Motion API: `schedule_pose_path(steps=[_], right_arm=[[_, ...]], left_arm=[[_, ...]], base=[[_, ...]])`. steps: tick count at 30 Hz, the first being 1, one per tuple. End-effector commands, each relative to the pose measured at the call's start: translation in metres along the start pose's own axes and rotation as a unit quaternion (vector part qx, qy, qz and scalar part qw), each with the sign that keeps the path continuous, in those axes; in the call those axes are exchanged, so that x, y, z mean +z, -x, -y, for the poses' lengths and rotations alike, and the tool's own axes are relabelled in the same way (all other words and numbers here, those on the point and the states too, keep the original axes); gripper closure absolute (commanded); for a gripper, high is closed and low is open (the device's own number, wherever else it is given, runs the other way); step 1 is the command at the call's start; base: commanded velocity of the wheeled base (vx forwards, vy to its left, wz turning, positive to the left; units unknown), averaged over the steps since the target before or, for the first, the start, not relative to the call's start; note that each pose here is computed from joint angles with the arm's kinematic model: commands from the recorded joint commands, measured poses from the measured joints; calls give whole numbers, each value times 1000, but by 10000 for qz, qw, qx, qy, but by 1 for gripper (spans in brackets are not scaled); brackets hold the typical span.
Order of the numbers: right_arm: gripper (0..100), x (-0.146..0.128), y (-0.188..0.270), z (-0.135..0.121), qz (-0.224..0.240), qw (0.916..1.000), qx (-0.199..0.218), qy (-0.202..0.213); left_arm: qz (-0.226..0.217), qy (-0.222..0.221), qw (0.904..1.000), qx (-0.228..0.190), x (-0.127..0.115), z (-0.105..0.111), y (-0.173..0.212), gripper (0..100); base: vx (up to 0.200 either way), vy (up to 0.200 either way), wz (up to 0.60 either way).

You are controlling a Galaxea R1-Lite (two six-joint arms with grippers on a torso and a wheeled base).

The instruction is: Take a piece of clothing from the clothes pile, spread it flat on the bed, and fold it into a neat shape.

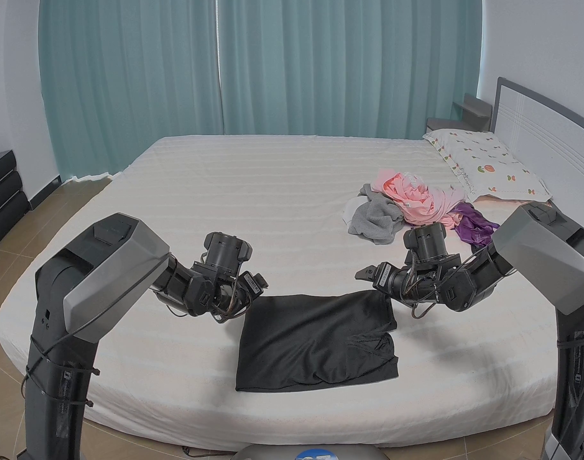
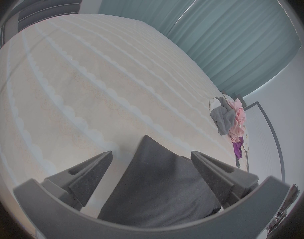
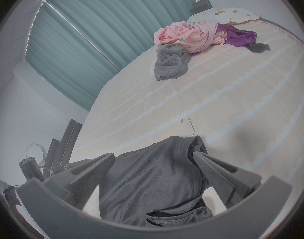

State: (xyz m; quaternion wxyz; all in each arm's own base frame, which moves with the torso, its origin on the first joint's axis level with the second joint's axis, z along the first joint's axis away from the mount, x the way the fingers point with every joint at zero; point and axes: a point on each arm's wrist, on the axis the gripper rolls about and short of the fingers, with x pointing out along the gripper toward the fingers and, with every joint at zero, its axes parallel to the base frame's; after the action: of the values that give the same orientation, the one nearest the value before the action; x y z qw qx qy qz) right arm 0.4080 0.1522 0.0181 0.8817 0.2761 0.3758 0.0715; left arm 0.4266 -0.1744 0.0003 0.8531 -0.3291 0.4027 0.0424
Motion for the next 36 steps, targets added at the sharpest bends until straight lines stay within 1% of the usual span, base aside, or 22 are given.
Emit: schedule_pose_path(steps=[1, 6, 9, 11, 12, 19, 22, 23, 27, 28, 30, 36], right_arm=[[0, 4, 2, 3, 60, 10000, -22, -10], [0, 3, -6, 14, 33, 9999, -151, -1], [0, 2, -9, 17, 12, 9998, -185, -9], [0, 1, -13, 19, -2, 9998, -204, -16], [0, 0, -15, 20, -13, 9998, -214, -24], [0, -2, -26, 23, -9, 9997, -231, -40], [0, -2, -31, 25, 48, 9995, -311, -44], [0, -3, -36, 29, 80, 9992, -396, -60], [0, -1, -42, 31, 147, 9990, -416, -74], [0, -1, -47, 33, 182, 9988, -445, -85], [0, -3, -54, 34, 227, 9985, -501, -74], [0, -9, -67, 31, 281, 9982, -532, -34]], left_arm=[[-48, -30, 10000, 72, -7, -3, -11, 0], [-11, -21, 10000, 44, -6, -2, -17, 0], [39, -23, 10000, 32, -6, 0, -19, 0], [193, -25, 9998, 97, -5, 1, -25, 0], [238, -25, 9996, 140, -6, 0, -29, 100], [239, -53, 9995, 176, -9, 0, -31, 100], [323, -86, 9991, 272, -12, -1, -34, 100], [454, -79, 9984, 318, -12, 1, -34, 100], [542, 34, 9981, 307, -6, 2, -33, 100], [557, 200, 9978, 306, -5, 2, -31, 100], [564, 313, 9975, 304, -4, 2, -29, 100], [602, 356, 9970, 338, 2, -1, -23, 100]], base=[[0, 0, 0], [0, 0, 0], [0, 0, 0], [0, 0, 0], [0, 0, 0], [0, 0, 0], [0, 0, 0], [0, 0, 0], [0, 0, 0], [0, 0, 0], [0, 0, 0], [0, 0, 0]])
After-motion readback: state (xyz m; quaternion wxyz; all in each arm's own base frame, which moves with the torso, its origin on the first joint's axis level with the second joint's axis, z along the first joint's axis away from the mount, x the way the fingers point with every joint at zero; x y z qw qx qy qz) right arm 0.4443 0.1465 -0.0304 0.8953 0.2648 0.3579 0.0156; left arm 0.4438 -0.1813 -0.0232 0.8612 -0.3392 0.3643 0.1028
